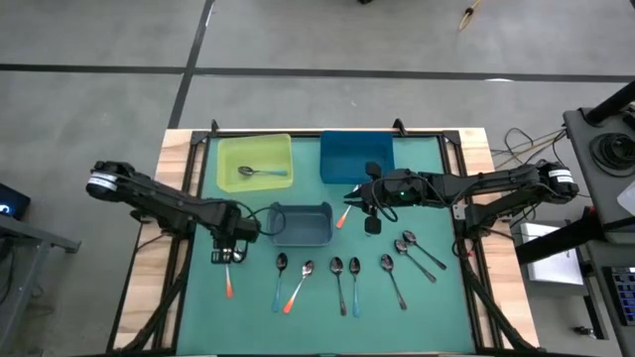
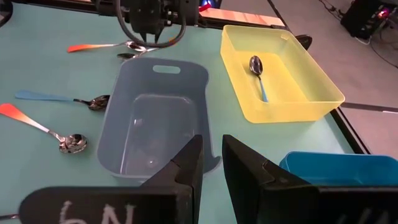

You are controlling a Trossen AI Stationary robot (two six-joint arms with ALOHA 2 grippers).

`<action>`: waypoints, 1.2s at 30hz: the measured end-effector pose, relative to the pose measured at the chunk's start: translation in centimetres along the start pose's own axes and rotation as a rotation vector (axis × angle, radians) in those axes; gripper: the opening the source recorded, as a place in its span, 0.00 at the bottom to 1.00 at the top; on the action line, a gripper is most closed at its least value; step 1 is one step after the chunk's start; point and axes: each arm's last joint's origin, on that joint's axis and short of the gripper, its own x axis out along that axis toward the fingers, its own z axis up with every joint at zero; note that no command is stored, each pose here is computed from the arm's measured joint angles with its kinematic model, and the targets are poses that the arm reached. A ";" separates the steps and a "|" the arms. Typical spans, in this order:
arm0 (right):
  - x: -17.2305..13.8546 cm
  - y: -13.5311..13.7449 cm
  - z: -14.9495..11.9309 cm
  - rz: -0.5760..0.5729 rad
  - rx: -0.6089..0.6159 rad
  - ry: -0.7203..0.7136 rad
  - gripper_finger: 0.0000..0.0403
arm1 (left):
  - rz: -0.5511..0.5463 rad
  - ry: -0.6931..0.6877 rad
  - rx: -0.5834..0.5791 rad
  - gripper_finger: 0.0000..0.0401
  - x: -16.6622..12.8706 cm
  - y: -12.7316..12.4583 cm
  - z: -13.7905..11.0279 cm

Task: Sort silverware by color (type)
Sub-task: Put the orange spoon into the blue bin

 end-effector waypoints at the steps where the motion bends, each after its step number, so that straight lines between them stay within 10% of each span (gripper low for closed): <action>1: 0.0 0.0 0.0 0.000 0.000 0.000 0.13 | 0.002 0.010 0.000 0.24 0.2 0.0 0.1; 19: 0.0 0.0 0.0 0.000 -0.008 0.002 0.13 | 0.063 0.111 -0.003 0.40 2.3 -0.2 1.4; 36: 0.0 0.0 0.0 0.000 -0.008 0.002 0.13 | 0.076 0.112 -0.032 0.22 2.7 -0.2 1.7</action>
